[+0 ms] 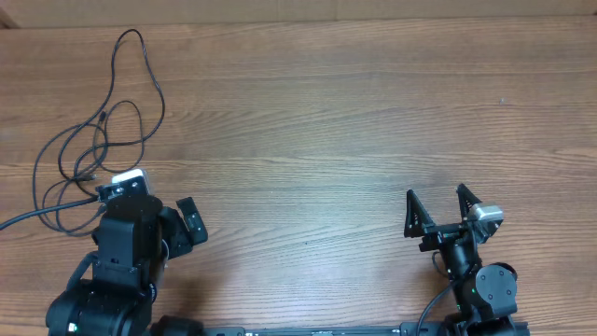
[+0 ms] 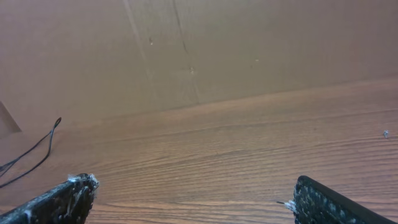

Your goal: Untangle cables

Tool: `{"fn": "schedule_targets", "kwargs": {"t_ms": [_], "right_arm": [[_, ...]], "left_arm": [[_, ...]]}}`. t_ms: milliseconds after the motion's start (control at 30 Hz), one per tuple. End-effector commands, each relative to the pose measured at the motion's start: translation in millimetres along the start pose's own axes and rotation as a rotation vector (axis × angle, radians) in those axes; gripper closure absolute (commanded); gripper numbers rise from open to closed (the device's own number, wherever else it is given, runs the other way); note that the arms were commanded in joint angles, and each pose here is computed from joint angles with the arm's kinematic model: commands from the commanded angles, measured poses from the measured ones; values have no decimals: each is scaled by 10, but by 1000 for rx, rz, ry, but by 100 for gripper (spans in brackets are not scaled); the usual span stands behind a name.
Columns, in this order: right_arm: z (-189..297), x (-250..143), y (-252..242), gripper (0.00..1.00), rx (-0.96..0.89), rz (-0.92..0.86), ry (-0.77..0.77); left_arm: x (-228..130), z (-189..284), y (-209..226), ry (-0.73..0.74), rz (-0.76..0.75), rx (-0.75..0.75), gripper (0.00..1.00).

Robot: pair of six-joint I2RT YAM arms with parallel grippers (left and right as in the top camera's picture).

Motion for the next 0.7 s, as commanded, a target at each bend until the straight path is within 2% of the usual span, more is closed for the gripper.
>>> {"fn": "schedule_targets", "kwargs": {"t_ms": [0, 667], "right_arm": [[-1, -17, -1, 0, -3, 5, -6], [-1, -19, 7, 0, 3, 5, -4]], "left_arm": [[4, -16, 17, -6, 13, 16, 0], [4, -16, 17, -6, 13, 16, 1]]}}
Point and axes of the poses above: each gripper's point midway between its finger pads, its own z axis back along the fingers, its own y axis along the line the jaws close on, x = y × z, the point moved 5 cm from there along z, back along the fingers, and after that the axes turned 5 degrees about z, right-handed, at the moved point
